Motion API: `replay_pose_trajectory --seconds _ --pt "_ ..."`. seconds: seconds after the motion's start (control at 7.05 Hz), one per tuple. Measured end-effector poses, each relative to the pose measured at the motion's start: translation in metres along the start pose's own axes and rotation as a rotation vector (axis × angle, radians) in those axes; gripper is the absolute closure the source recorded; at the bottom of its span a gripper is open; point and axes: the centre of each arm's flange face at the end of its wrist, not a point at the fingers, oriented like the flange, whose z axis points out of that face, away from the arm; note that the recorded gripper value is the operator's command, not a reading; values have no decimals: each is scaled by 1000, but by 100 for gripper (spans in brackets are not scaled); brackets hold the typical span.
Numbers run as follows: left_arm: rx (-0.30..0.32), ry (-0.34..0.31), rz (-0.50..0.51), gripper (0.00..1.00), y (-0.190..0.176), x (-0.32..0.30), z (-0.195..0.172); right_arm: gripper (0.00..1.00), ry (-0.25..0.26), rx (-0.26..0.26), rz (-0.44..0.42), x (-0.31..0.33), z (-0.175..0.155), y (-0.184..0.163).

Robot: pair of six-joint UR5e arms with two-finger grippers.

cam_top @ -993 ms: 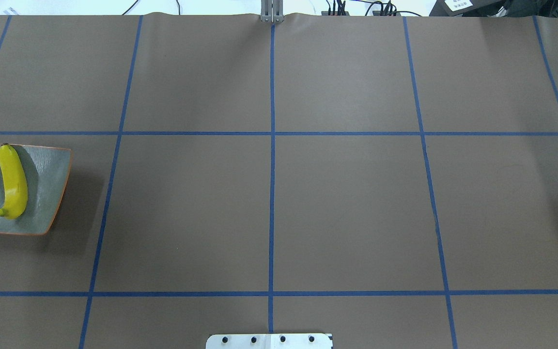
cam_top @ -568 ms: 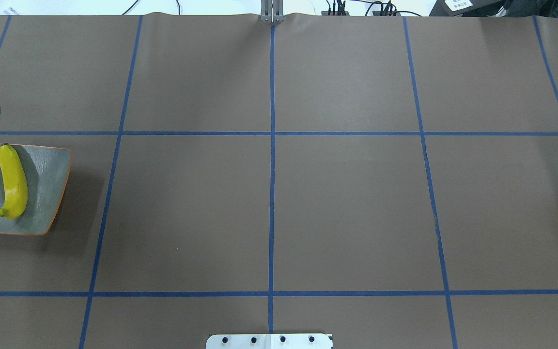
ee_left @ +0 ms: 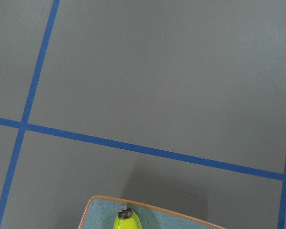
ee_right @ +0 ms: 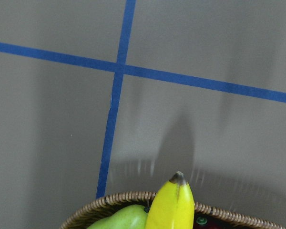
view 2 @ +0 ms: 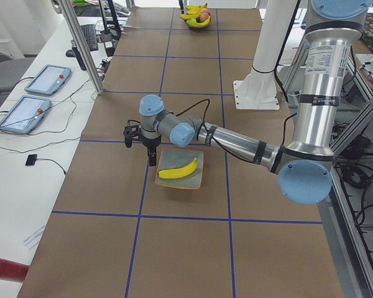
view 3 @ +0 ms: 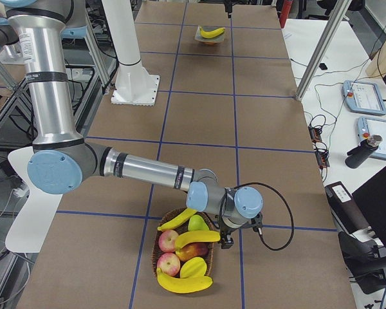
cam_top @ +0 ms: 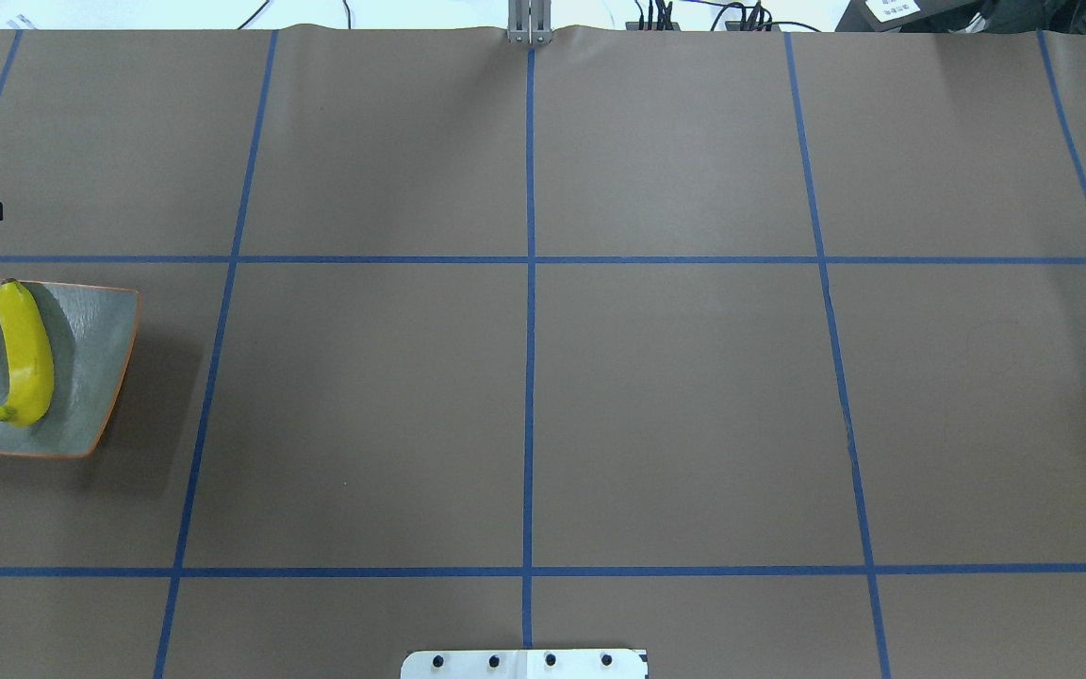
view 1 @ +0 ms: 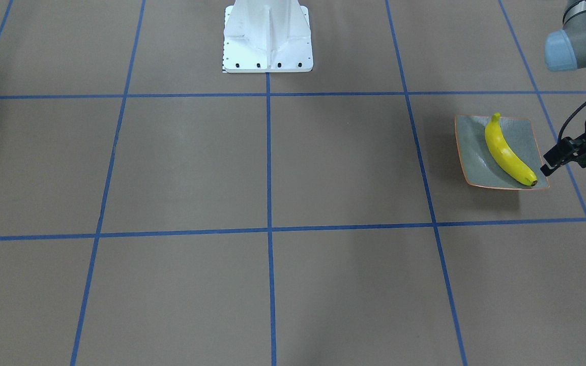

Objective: Transfer all bananas from basket to plate

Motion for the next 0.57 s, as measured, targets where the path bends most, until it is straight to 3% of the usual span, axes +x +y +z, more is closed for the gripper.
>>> replay_pose_trajectory --seconds 0.57 --pt "3 3 3 0 0 2 -1 1 -7 -45 41 10 23 6"
